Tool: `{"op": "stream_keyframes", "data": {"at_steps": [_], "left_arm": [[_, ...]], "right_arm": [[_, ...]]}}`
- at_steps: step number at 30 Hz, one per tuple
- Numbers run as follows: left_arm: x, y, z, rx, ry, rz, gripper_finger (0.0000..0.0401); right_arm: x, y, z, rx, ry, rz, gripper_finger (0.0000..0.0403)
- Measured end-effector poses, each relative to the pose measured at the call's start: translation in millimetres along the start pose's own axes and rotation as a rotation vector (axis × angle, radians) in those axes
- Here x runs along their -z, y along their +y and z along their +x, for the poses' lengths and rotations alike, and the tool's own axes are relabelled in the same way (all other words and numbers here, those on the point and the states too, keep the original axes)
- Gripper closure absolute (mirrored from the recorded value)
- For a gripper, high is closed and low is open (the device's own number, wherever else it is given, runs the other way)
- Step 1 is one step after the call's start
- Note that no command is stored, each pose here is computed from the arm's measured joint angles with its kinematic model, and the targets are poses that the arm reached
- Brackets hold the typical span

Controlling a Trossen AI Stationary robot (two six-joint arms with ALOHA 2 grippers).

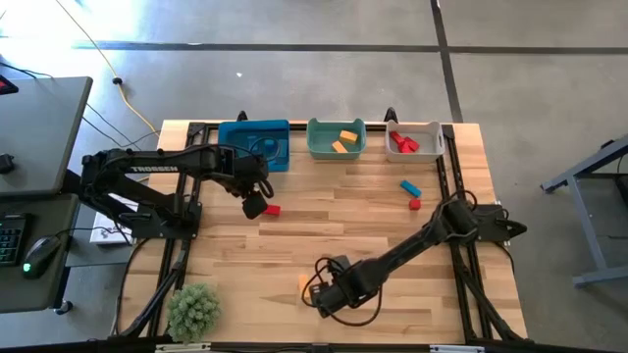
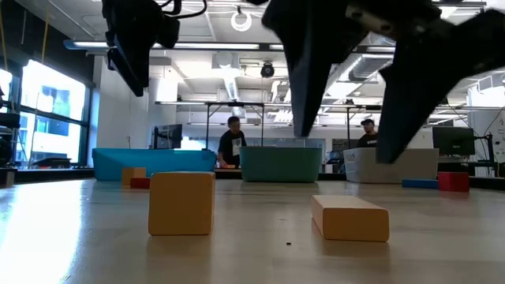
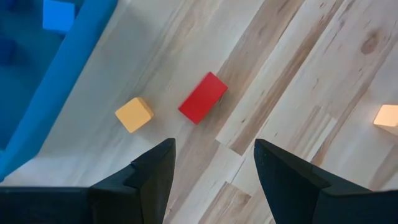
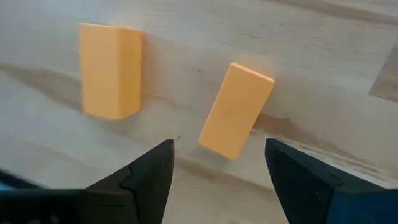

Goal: Sort & place blocks by color
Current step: Put the yellow block into the green bin

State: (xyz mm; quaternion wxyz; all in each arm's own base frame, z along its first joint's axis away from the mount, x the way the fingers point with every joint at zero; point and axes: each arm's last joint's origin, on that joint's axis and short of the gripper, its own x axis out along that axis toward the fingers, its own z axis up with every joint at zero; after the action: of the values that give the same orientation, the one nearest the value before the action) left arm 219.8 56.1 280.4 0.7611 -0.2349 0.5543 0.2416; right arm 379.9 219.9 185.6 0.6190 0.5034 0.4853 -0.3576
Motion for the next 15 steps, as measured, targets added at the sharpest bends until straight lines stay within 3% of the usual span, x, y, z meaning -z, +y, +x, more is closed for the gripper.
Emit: {"op": "stream_keyframes", "data": {"at_steps": [15], "left_arm": [[0.0, -0.1, -0.1, -0.040, -0.020, 0.007, 0.0192]], "right_arm": [[3.0, -4.4, 37.5, 0.079, -0.013, 0.039, 0.0163]]}}
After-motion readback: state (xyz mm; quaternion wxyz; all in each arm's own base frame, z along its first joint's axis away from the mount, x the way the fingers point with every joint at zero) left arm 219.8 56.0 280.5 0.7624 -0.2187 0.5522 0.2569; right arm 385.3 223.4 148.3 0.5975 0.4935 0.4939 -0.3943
